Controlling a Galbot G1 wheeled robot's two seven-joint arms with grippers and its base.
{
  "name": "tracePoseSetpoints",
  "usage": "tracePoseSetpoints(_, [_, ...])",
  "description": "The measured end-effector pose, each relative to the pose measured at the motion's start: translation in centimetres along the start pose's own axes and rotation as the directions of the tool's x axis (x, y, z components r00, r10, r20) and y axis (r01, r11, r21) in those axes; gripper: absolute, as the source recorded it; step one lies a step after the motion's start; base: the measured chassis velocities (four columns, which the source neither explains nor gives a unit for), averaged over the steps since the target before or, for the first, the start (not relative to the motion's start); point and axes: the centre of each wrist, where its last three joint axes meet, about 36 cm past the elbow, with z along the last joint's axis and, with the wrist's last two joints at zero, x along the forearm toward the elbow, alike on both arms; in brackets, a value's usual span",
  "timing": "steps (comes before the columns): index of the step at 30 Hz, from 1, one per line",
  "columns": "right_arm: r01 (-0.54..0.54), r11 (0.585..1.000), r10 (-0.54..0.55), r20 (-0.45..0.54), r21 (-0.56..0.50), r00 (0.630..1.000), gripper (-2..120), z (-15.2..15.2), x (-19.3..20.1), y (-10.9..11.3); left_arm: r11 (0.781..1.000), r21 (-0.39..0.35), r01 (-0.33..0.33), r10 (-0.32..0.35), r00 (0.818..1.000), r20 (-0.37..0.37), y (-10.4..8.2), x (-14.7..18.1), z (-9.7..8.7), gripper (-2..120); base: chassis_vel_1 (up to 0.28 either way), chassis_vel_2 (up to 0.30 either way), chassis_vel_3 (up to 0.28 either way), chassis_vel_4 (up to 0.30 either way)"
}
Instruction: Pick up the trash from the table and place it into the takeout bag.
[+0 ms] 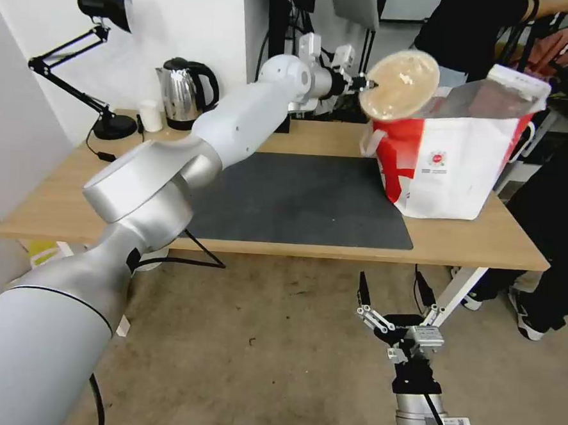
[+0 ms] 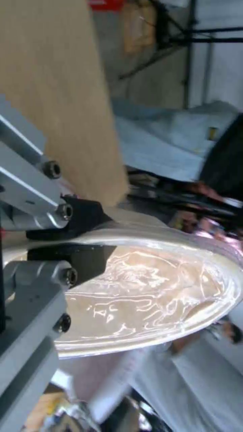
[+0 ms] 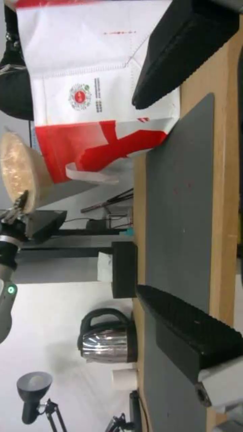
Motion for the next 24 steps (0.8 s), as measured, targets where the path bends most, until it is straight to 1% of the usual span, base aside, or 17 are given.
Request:
tracePoseSetpoints(2, [0.000,1.000,0.000,0.000,0.000,1.000,100,0.00,0.00,0.00,1.000,0.013,-0.016,0.016,0.999,0.031,0.05,0.05,-0.03,1,0.000,0.000,0.000,0.000])
tracePoseSetpoints(4, [0.000,1.000,0.000,0.000,0.000,1.000,100,0.00,0.00,0.00,1.000,0.018,-0.021,0.020,0.999,0.037,0.05,0.06,-0.03,1,0.000,0.000,0.000,0.000])
tracePoseSetpoints(5, [0.000,1.000,0.000,0.000,0.000,1.000,100,0.00,0.00,0.00,0.999,0.028,-0.032,0.030,0.998,0.053,-0.01,0.09,-0.10,1,0.000,0.000,0.000,0.000])
tracePoseSetpoints(10, [0.000,1.000,0.000,0.000,0.000,1.000,100,0.00,0.00,0.00,0.997,0.050,-0.051,0.046,0.995,0.086,-0.13,0.20,-0.42,1,0.000,0.000,0.000,0.000])
tracePoseSetpoints(13, [0.000,1.000,0.000,0.000,0.000,1.000,100,0.00,0.00,0.00,0.997,0.056,-0.053,0.047,0.994,0.100,-0.14,0.26,-0.59,1,0.000,0.000,0.000,0.000])
tracePoseSetpoints(17, [0.000,1.000,0.000,0.000,0.000,1.000,100,0.00,0.00,0.00,0.998,0.060,-0.037,0.030,0.993,0.114,-0.06,0.33,-0.69,1,0.000,0.000,0.000,0.000])
tracePoseSetpoints(21, [0.000,1.000,0.000,0.000,0.000,1.000,100,0.00,0.00,0.00,0.998,0.032,0.051,-0.055,0.988,0.145,0.09,0.24,-0.37,1,0.000,0.000,0.000,0.000])
tracePoseSetpoints(22, [0.000,1.000,0.000,0.000,0.000,1.000,100,0.00,0.00,0.00,0.998,0.032,0.051,-0.055,0.988,0.145,0.09,0.24,-0.37,1,0.000,0.000,0.000,0.000])
tracePoseSetpoints(24, [0.000,1.000,0.000,0.000,0.000,1.000,100,0.00,0.00,0.00,0.997,0.006,0.074,-0.075,0.985,0.155,0.14,0.11,0.08,1,0.000,0.000,0.000,0.000])
